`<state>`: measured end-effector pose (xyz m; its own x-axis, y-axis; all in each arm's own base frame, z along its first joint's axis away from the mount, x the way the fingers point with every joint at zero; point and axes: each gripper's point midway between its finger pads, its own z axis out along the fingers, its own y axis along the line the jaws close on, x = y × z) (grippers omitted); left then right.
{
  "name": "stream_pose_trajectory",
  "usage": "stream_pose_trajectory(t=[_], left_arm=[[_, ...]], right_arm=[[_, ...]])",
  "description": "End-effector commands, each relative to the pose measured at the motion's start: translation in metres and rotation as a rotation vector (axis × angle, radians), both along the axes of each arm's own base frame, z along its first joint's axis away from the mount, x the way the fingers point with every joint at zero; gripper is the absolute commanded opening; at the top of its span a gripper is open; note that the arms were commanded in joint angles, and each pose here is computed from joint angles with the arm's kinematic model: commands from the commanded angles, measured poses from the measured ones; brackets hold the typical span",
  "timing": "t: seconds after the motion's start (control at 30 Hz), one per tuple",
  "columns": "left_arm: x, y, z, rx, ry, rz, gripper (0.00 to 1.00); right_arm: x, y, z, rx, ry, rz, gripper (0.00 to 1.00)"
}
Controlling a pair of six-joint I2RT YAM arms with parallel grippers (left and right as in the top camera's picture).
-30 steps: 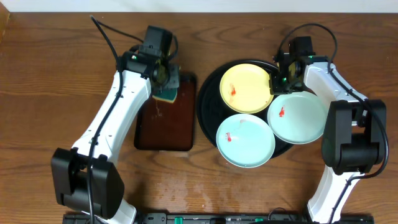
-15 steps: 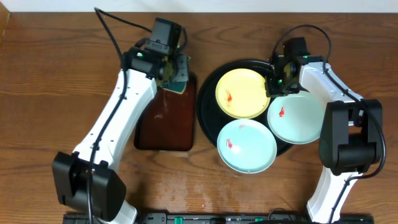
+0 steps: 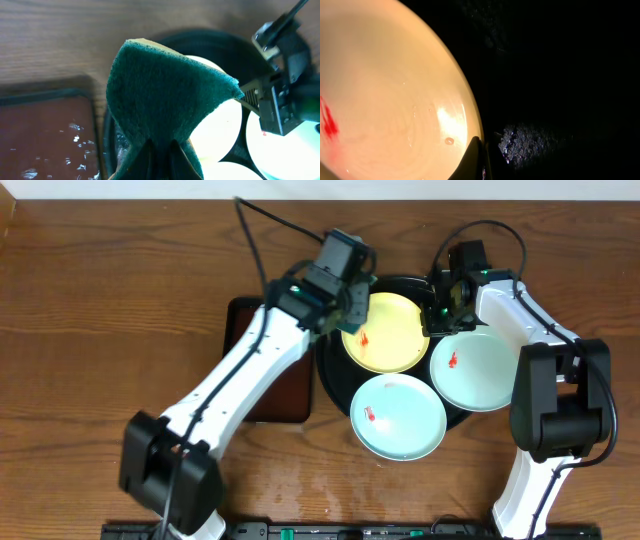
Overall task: Clean dirty plates on tray and stack at the side
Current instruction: 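Scrub the yellow plate surface with the sponge in the left gripper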
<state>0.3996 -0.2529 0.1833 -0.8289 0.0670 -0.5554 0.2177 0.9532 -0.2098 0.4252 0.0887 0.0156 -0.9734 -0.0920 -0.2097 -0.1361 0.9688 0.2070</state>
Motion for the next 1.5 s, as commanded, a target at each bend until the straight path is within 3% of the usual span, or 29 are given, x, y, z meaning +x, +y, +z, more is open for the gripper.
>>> stream_pose_trajectory(t=[0.0,0.47,0.8,1.3,1.47], left_arm=[[0.006,-0.011,-0.029,0.022,0.038,0.001,0.07],[0.029,-0.029,-0.094,0.017,0.089,0.040,0.08],[0.037,-0.035,-0.115,-0.009,0.102,0.083,0.07],[0.028,-0.029,-0.168,0.032,0.213,0.139,0.07],[0.011,-0.050,-0.174,-0.068,0.317,0.075,0.08]], right_arm=[[0.007,0.010,0.009,0.028,-0.020,-0.060,0.01],[0.004,0.011,-0.008,0.042,-0.028,-0.102,0.01],[0.006,0.011,-0.008,0.044,-0.038,-0.101,0.01],[0.006,0.013,-0.008,0.043,-0.042,-0.092,0.01],[0.006,0.013,-0.008,0.039,-0.043,-0.089,0.01]])
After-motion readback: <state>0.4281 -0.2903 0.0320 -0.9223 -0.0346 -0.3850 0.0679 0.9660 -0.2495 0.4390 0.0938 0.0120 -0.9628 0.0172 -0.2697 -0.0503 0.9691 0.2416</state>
